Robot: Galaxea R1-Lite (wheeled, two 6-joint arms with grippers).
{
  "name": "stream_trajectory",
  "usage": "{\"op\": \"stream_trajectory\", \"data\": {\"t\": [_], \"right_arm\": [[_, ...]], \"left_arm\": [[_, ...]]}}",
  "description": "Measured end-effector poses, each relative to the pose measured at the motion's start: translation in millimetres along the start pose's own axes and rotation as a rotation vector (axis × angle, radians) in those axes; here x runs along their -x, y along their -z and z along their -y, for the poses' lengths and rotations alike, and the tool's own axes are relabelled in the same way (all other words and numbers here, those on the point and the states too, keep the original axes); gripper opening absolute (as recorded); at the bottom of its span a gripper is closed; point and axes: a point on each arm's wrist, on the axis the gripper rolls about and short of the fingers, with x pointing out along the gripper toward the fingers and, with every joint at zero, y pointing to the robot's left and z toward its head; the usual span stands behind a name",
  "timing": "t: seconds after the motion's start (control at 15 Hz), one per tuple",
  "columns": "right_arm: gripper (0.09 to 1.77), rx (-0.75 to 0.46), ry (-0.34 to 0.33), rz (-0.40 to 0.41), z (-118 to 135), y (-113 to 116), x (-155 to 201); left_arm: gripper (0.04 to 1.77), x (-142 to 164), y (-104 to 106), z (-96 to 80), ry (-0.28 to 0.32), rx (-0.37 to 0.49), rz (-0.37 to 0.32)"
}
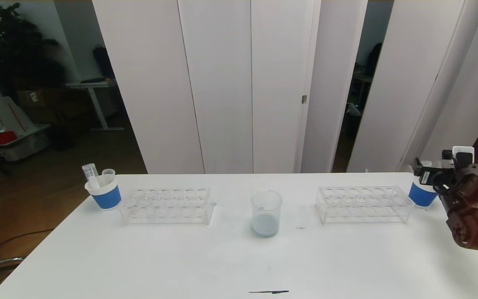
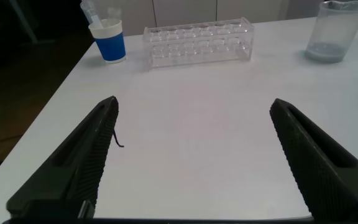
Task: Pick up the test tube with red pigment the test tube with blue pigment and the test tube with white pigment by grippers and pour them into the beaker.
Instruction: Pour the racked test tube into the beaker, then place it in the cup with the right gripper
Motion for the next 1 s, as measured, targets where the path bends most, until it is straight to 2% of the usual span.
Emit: {"op": "stream_trajectory", "data": {"t": [0.2, 0.53, 0.8, 1.0], "right_arm": [[1.75, -0.003, -0.012, 0.051, 9, -22, 0], [1.75, -0.014, -0.025, 0.164, 19, -79, 17], [1.75, -0.022, -0.051, 0.269, 35, -147, 54], [1.75, -0.057, -0.098, 0.286, 50, -200, 102]], "left_arm": [[1.74, 0, 0, 0.0, 0.0, 0.0, 0.0], [1.74, 0, 0, 0.0, 0.0, 0.0, 0.0], [1.74, 0, 0, 0.0, -0.001, 0.0, 0.0], [1.74, 0, 0, 0.0, 0.0, 0.0, 0.0]]}}
